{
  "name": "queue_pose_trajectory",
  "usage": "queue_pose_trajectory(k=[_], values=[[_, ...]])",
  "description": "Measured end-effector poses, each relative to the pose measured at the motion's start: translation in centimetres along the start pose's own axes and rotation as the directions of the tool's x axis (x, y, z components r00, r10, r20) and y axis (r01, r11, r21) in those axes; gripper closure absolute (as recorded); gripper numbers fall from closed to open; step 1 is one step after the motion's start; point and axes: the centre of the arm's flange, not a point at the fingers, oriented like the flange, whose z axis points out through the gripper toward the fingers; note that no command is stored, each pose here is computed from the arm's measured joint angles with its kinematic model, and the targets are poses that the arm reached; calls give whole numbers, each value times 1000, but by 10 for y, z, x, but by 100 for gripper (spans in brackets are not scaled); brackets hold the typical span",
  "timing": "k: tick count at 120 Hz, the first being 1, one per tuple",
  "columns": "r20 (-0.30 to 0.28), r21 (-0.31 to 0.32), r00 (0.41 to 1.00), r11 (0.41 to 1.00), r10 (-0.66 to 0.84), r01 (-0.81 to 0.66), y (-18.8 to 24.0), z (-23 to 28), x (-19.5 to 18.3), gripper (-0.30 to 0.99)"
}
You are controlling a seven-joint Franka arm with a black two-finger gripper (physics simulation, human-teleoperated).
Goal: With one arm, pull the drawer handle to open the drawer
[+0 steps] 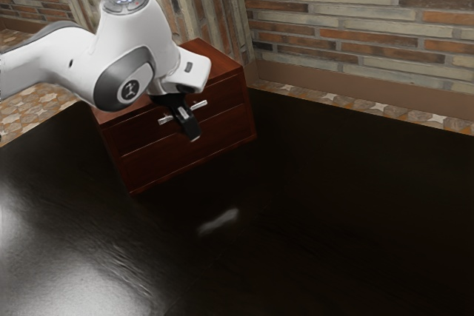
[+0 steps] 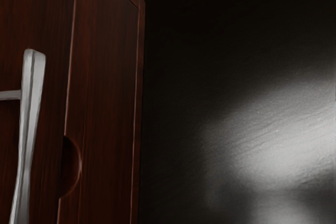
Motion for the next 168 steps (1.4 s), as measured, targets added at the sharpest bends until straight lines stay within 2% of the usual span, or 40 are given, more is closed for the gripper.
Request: queue_pose_trajectory(k=[46,106,134,168], values=[[30,23,999,999,-29,29,-28,29,5,0],[28,11,999,1000,-19,19,-24,37,14,0],[13,25,999,999,-29,29,-31,21,16,0],[18,10,999,999,-40,39,-39,35,20,0]])
